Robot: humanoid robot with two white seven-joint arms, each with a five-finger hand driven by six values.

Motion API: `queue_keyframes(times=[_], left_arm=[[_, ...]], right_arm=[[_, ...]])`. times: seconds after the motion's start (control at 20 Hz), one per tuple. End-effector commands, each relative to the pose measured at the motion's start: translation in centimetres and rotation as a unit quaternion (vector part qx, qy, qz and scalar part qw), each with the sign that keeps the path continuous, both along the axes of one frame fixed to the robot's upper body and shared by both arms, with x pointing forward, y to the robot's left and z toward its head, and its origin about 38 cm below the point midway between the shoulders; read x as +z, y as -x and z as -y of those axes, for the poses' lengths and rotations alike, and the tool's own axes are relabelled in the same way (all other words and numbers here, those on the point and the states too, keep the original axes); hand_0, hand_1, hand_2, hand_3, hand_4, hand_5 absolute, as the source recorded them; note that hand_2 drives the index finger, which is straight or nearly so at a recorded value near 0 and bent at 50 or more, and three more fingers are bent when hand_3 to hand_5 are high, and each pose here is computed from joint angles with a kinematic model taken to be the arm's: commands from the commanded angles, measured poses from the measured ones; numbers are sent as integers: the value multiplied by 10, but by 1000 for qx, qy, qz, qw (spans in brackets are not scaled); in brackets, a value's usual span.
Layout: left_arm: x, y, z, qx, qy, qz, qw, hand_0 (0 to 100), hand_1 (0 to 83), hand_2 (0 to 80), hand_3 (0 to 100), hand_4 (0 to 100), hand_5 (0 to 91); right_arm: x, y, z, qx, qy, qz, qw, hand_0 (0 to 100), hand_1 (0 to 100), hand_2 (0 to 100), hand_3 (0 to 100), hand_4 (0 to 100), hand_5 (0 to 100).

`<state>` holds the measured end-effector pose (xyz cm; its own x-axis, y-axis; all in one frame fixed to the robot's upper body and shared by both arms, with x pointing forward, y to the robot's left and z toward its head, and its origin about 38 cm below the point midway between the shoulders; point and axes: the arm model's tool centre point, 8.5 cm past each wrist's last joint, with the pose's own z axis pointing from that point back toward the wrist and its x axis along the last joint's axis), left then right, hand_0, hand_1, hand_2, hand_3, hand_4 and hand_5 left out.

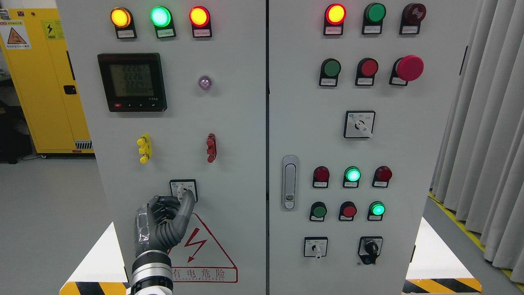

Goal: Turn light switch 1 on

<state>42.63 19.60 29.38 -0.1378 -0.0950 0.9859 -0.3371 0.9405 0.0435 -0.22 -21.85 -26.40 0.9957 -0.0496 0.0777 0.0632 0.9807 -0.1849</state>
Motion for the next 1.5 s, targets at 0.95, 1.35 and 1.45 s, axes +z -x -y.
queue_keyframes(times=[0.95, 1.35, 1.45], left_arm=[[-3, -3, 5, -3, 0, -7, 1000, 297, 604, 578, 881, 838, 803], [-2, -3, 6, -4, 0, -5, 1000, 402, 573, 580, 883, 839, 801], [-1, -3, 6, -3, 0, -5, 1000, 425, 564, 580, 884, 840, 801]], right_arm=[[0, 0, 0, 0, 2, 0, 1000, 0, 500, 40, 0, 0, 0], [0, 0, 0, 0, 2, 0, 1000, 0, 500, 40, 0, 0, 0], [0, 0, 0, 0, 2, 0, 1000, 0, 500, 40, 0, 0, 0]])
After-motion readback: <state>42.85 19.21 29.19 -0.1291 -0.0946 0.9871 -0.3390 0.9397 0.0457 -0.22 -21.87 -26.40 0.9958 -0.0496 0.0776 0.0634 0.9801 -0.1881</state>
